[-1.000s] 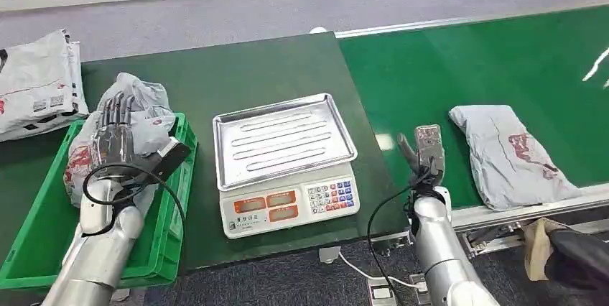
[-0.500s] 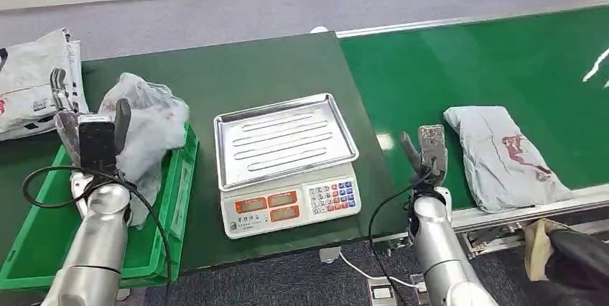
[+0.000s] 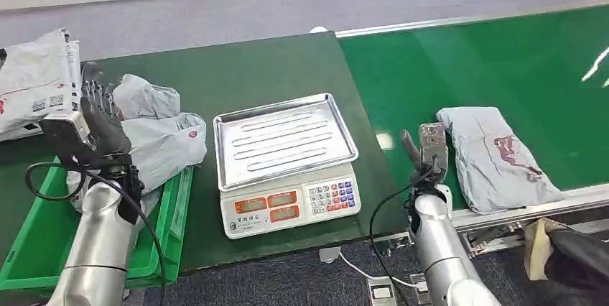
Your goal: Moved the parcel from conveyor to table for the left to box.
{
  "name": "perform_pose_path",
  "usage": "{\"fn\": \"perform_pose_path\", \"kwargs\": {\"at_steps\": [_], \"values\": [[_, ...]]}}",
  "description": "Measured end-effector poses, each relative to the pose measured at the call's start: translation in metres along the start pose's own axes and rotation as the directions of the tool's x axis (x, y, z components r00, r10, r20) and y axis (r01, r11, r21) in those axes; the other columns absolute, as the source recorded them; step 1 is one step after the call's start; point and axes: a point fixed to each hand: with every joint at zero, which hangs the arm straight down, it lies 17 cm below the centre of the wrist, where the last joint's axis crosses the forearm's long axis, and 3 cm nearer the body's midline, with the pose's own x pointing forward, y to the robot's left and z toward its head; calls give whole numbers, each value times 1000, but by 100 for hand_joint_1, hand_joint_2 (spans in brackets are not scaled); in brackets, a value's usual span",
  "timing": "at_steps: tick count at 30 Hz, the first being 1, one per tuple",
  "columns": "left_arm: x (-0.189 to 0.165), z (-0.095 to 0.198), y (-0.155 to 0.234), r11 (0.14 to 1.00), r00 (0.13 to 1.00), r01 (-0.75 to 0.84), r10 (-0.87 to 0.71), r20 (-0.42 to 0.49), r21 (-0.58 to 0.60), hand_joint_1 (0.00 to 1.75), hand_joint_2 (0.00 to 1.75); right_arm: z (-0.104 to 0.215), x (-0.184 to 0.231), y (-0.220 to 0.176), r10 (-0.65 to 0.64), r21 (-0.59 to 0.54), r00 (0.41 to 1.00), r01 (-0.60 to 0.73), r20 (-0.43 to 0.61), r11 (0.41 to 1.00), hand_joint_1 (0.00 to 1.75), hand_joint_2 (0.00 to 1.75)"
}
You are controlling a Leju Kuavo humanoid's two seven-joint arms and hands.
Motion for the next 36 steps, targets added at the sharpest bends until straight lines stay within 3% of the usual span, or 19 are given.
{"fn": "perform_pose_path", "kwargs": {"at_steps": [3, 5, 6, 10, 13, 15, 21, 27, 30, 33, 36], "values": [[0, 3, -27, 975, 977, -211, 208, -45, -75, 0, 0, -10, 5, -2, 39, -18, 999, -38, 9, 999, 0, 175], [-4, 3, -46, 970, 975, -222, 218, -54, -100, 0, 0, -17, 8, -9, 100, -60, 995, -100, 9, 993, 0, 175], [-9, 4, -58, 972, 977, -210, 204, -63, -109, 0, 175, -20, 8, -15, 149, -94, 989, -148, 5, 985, 0, 175], [-28, 13, -101, 978, 984, -156, 142, -103, -142, 0, 175, -27, 11, -31, 298, -163, 954, -294, 4, 942, 0, 175], [-43, 24, -135, 981, 991, -76, 55, -121, -176, 0, 175, -29, 13, -36, 571, -161, 821, -561, 19, 812, 0, 175], [-50, 34, -153, 978, 991, -50, 24, -132, -201, 0, 175, -31, 12, -44, 663, -173, 748, -652, 7, 738, 0, 175], [-62, 48, -179, 970, 985, -46, 5, -171, -240, 0, 175, -32, 3, -63, 696, -187, 716, -692, -55, 697, 0, 175], [-69, 52, -179, 973, 984, -19, -23, -177, -231, 0, 175, -27, -30, -98, 817, -153, 535, -845, -216, 513, 0, 175], [-72, 54, -177, 974, 984, -11, -30, -176, -228, 0, 175, -18, -62, -112, 845, -70, 434, -898, -312, 435, 0, 175], [-74, 55, -174, 974, 984, -6, -35, -177, -227, 0, 175, -6, -98, -120, 861, 70, 338, -918, -380, 391, 0, 175], [-77, 57, -171, 974, 983, -1, -41, -180, -227, 0, 175, 2, -117, -125, 871, 137, 292, -919, -395, 370, 0, 175]]}}
